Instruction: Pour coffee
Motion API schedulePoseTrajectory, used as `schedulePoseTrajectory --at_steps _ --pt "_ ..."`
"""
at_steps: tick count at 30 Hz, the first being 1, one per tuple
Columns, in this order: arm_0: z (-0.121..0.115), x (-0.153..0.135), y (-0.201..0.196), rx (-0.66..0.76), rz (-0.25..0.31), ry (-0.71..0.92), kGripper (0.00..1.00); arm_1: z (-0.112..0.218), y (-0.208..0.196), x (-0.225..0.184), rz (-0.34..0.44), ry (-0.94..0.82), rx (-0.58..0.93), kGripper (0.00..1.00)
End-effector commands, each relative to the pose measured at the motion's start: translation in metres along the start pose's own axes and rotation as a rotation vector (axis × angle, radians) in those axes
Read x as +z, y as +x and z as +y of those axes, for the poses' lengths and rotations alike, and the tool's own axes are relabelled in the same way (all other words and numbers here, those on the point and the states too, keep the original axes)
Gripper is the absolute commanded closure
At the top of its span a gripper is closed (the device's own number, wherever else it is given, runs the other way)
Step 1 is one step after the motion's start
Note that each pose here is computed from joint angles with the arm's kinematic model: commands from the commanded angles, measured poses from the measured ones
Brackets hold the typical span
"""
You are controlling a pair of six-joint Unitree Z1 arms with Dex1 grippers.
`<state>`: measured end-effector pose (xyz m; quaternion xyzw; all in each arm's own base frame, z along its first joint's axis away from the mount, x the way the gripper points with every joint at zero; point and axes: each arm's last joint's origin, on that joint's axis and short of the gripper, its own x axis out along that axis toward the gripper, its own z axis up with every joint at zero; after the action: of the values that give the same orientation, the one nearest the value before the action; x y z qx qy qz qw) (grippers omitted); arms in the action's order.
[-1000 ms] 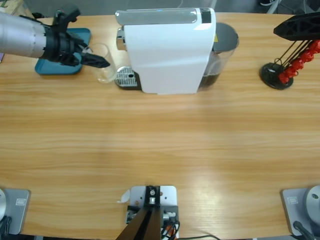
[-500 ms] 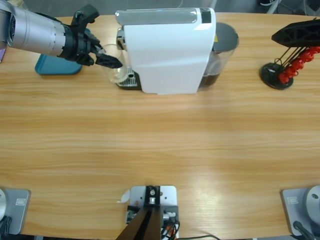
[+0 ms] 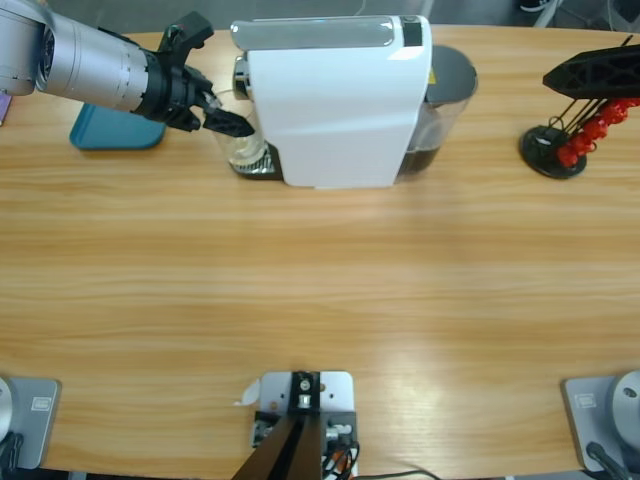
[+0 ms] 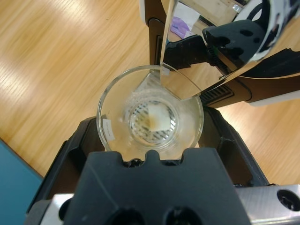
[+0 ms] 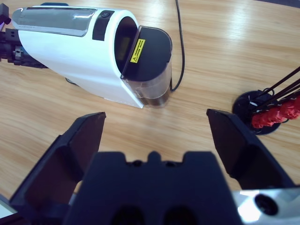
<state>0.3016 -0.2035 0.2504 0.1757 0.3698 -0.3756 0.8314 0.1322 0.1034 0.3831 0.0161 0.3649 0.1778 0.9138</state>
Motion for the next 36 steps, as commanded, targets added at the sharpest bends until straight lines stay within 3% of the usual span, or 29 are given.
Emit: schedulePoseTrajectory --at_steps 1,34,35,36 --pt "-0.004 -0.006 0.017 -0.019 0.041 0.016 0.695 -0.003 0.007 -0.007 0.026 -0.005 -0.008 0.0" --pt "-0.002 -0.005 0.031 0.001 0.056 0.014 0.688 -0.004 0.008 -0.009 0.031 -0.006 -0.01 0.0" --pt "-0.002 -0.005 0.031 0.001 0.056 0.014 0.676 -0.004 0.007 -0.009 0.031 -0.006 -0.01 0.0" --pt "-0.002 -0.005 0.031 0.004 0.056 0.013 0.601 -0.004 0.007 -0.009 0.03 -0.006 -0.01 0.0"
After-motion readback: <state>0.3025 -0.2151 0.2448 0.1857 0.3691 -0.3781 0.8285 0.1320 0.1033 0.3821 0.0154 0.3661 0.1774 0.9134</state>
